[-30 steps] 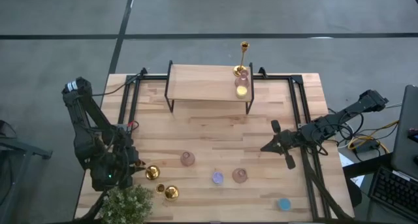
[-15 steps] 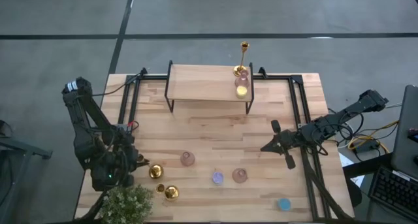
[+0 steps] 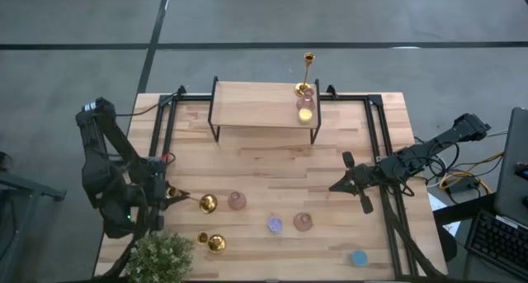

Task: Pick & Place candle stick holders
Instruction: Put the top gold candle holder on the shelf aligned with the other gold candle holder

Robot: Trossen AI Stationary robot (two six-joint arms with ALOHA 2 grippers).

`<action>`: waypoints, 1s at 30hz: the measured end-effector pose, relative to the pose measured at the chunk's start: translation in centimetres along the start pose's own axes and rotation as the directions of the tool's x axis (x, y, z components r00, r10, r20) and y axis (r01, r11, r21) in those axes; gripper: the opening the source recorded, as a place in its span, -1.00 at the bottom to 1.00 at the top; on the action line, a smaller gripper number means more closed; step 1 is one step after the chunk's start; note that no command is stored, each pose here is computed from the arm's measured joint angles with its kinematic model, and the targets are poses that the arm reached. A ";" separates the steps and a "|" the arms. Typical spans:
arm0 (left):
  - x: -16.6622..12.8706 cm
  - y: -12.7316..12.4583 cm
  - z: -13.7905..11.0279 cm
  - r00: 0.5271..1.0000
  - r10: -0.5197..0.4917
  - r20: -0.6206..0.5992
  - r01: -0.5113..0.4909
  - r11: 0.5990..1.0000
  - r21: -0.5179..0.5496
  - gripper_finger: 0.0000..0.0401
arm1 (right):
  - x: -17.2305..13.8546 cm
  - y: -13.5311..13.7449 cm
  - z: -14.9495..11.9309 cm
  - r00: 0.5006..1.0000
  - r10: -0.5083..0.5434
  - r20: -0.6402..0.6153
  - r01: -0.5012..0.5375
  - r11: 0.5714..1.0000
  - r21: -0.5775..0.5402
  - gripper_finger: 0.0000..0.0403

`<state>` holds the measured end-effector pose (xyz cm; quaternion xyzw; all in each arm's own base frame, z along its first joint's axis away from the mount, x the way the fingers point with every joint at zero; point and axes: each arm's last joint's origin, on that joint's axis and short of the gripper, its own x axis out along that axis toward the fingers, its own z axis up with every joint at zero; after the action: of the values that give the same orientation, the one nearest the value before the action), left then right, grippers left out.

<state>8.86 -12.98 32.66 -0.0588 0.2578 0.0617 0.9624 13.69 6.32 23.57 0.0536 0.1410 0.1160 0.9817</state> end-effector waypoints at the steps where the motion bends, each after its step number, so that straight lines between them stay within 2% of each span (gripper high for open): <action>1: -0.1 0.1 0.5 1.000 0.012 0.013 -0.012 1.000 -0.003 -0.88 | 0.0 0.0 0.0 1.000 0.000 0.000 0.000 1.000 0.000 -0.96; 6: -0.3 0.9 3.2 0.992 0.090 0.087 -0.089 0.996 -0.015 -0.89 | 0.0 0.0 0.0 1.000 0.000 0.000 0.000 1.000 0.000 -0.96; 11: -0.1 2.8 6.7 0.959 0.240 0.149 -0.230 0.970 -0.082 -0.89 | 0.0 0.0 0.0 1.000 0.000 0.000 0.000 1.000 0.000 -0.96; 15: -0.2 5.0 9.5 0.909 0.379 0.173 -0.353 0.921 -0.163 -0.89 | 0.0 0.0 0.0 1.000 0.000 0.000 0.000 1.000 0.000 -0.96; 20: -0.4 7.8 12.5 0.830 0.525 0.187 -0.465 0.837 -0.288 -0.88 | 0.0 0.0 0.0 1.000 0.000 0.000 0.000 1.000 0.000 -0.96; 22: -0.4 8.8 13.7 0.817 0.544 0.190 -0.486 0.828 -0.281 -0.88 | 0.0 0.0 0.0 1.000 0.000 0.000 0.000 1.000 0.000 -0.96; 30: 2.1 12.8 17.5 0.827 0.506 0.245 -0.427 0.849 -0.310 -0.88 | 0.0 0.0 0.0 1.000 0.000 0.000 0.000 1.000 0.000 -0.96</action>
<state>17.37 2.33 45.60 -0.0998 0.0964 0.3360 0.9316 13.69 6.32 23.57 0.0536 0.1408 0.1160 0.9818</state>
